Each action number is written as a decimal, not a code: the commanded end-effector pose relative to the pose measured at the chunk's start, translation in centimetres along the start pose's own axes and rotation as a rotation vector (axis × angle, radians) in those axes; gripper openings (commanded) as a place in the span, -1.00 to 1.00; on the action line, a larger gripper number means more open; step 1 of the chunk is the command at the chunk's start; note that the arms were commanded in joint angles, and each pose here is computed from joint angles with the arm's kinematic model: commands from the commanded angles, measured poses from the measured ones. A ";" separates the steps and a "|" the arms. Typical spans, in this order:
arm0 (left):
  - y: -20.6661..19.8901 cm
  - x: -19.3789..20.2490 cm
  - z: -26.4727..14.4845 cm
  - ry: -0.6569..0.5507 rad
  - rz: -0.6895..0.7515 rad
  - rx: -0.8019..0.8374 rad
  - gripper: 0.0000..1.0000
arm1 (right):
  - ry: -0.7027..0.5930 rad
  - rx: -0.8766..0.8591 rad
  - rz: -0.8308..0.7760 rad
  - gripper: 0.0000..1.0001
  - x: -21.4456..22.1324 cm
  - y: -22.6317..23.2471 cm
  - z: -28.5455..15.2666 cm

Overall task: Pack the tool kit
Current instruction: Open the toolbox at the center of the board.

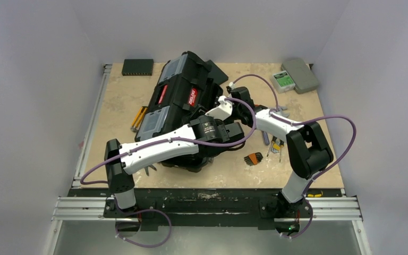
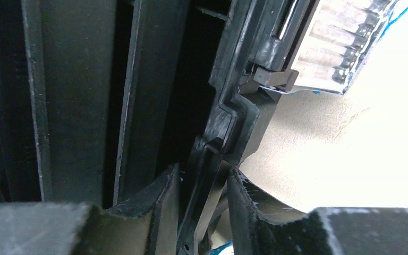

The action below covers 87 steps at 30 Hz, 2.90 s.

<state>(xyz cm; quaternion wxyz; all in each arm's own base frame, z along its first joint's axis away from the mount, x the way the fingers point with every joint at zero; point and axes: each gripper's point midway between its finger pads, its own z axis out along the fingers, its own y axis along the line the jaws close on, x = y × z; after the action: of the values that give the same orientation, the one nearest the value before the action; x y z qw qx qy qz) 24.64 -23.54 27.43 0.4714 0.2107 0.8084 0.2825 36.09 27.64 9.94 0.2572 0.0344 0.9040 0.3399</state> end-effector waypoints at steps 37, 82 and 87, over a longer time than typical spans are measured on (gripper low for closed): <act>8.9 1.9 3.0 0.036 0.012 -0.251 -1.00 | -0.049 0.294 -0.004 -1.00 -3.6 -8.5 -3.4; 7.7 11.1 12.1 0.337 -0.503 0.123 -1.00 | 0.019 0.442 -0.028 -1.00 -5.1 -12.3 -4.4; 7.3 11.1 12.4 0.339 -0.522 0.142 -1.00 | 0.029 0.445 -0.019 -1.00 -5.1 -13.1 -4.3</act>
<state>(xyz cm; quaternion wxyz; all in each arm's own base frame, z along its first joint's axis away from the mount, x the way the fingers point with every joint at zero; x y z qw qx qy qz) 28.37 -3.41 20.67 0.3269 0.0049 0.9124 0.2464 41.19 17.14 10.15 0.2752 0.0671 0.9364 0.2070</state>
